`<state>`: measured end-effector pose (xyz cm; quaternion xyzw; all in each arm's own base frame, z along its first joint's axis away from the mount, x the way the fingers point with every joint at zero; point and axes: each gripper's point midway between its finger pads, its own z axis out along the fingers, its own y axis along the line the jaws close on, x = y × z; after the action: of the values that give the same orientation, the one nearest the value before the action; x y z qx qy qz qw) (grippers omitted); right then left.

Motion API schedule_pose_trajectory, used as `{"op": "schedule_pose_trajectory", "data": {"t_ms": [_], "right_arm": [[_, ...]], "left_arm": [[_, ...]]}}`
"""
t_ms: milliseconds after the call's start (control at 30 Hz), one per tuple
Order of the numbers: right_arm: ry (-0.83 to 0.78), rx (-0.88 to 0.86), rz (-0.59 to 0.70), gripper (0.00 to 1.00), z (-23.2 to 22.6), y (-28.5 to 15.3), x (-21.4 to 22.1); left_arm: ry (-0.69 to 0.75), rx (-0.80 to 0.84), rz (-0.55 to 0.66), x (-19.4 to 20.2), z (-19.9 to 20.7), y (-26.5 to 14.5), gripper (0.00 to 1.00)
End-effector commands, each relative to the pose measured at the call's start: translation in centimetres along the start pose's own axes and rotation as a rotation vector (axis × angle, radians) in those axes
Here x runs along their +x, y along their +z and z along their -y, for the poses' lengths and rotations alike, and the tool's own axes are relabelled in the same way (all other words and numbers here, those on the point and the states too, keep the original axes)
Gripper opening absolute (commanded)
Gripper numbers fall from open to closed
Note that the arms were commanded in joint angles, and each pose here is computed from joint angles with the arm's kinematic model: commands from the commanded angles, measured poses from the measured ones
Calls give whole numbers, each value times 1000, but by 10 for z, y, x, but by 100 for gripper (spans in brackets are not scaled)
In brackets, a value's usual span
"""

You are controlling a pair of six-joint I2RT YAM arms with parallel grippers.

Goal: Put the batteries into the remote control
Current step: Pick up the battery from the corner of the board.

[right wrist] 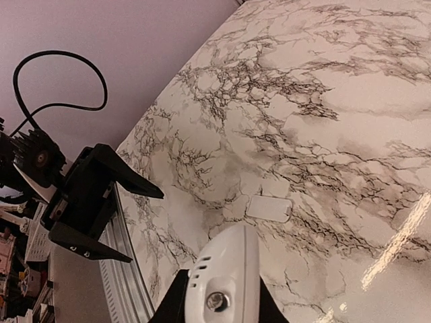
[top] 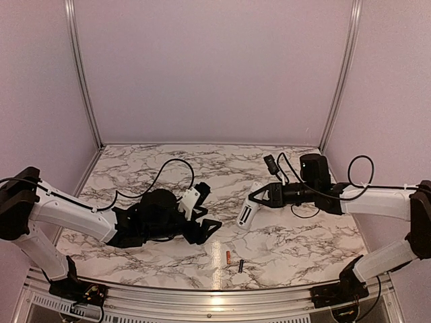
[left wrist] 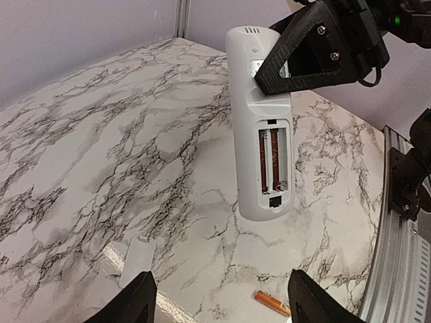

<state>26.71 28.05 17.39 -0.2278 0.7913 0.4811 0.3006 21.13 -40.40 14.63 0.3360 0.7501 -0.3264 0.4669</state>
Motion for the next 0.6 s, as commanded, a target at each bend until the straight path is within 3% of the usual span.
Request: {"op": "schedule_pose_trajectory", "data": {"t_ms": [0,200,567], "right_arm": [[-51,-119,58,0,-28,-14,-12],[-25,-145,39,0,-29,-15,-3],[71,-21,69,0,13,-36,-5]], "left_arm": [[-16,-44,-126,29,4,6,69],[-81,-79,-163,38,8,4,64],[-159,-162,-356,76,36,31,57]]}}
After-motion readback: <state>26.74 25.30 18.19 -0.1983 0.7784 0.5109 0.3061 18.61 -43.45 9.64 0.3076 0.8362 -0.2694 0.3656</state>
